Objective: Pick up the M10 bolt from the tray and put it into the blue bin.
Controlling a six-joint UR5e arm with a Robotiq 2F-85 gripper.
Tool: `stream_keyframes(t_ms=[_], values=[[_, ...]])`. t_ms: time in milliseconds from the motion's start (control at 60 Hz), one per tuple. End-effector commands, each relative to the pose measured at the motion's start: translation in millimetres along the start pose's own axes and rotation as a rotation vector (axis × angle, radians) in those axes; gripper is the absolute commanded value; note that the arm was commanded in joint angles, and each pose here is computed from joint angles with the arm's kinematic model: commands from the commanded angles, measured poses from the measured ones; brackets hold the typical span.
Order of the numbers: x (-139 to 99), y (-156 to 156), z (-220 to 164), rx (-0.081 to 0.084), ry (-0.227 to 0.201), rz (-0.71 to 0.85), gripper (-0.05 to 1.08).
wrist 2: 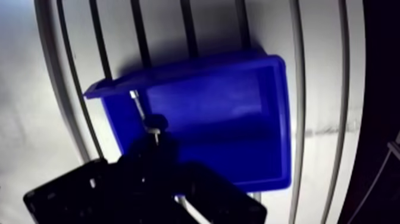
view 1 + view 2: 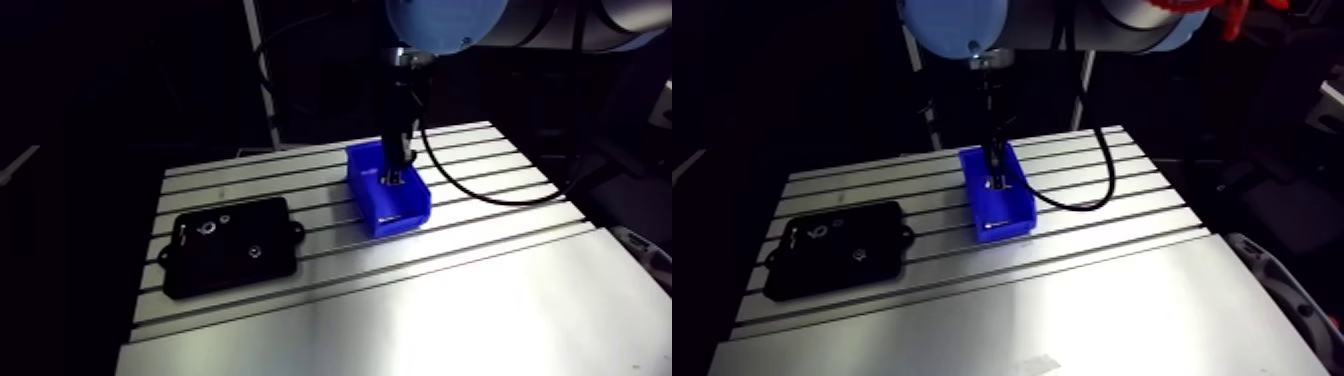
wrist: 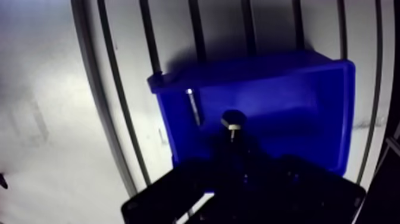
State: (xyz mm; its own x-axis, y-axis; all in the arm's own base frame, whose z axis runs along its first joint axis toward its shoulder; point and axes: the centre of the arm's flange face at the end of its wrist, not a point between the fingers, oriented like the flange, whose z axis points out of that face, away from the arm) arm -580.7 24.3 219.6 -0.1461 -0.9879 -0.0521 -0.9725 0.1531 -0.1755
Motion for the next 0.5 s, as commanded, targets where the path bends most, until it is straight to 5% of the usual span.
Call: stream_keyframes(t_ms=[17,500], values=[[0.0,8.7,22.8,0.020,0.003,0.013,1.06],[0.5,12.0,31.2,0.033,-0.002,0.052,0.94]])
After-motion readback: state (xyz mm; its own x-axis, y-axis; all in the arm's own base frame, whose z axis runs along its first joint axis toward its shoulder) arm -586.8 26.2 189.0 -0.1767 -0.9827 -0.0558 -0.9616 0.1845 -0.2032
